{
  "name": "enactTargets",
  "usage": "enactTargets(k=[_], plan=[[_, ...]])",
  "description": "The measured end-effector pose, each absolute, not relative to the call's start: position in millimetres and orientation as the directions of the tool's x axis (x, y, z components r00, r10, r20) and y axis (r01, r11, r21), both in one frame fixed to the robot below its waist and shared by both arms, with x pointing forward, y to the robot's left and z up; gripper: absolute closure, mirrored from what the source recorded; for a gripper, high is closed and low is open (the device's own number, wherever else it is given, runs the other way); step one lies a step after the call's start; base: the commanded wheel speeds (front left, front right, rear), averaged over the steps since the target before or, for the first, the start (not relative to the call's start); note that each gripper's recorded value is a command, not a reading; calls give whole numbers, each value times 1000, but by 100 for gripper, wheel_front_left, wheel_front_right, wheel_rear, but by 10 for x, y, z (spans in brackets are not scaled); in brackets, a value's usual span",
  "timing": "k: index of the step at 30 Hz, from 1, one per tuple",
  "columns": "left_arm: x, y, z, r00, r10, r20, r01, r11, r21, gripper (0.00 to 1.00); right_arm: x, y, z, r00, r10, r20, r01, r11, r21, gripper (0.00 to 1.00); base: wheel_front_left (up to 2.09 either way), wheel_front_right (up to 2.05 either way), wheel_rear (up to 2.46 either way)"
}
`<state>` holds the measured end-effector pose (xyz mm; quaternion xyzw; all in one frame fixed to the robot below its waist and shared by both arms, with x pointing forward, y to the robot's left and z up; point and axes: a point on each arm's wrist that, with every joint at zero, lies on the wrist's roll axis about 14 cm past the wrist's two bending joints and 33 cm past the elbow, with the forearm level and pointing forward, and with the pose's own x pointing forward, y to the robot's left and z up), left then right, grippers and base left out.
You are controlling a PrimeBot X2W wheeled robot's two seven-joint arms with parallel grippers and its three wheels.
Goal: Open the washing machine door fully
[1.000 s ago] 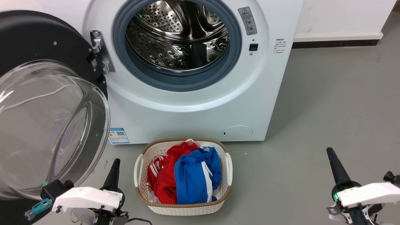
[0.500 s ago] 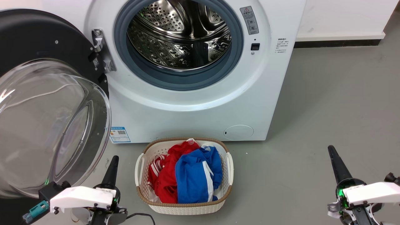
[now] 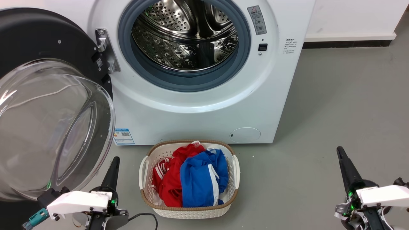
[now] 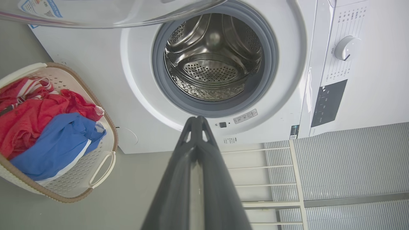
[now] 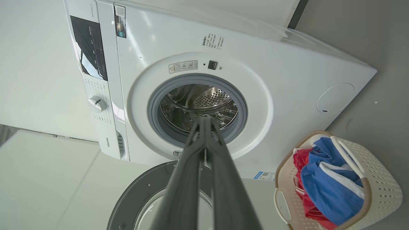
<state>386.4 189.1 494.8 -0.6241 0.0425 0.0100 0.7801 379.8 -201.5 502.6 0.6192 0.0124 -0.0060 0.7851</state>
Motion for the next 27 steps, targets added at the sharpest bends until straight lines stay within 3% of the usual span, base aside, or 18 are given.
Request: enactTargets(k=[27], plan=[[3877,1991,5034,1000,-3,-18,-18,25,-1000,100,3863,-2007,5038,1000,0,-13,13,28,1000,100,0,0,0]])
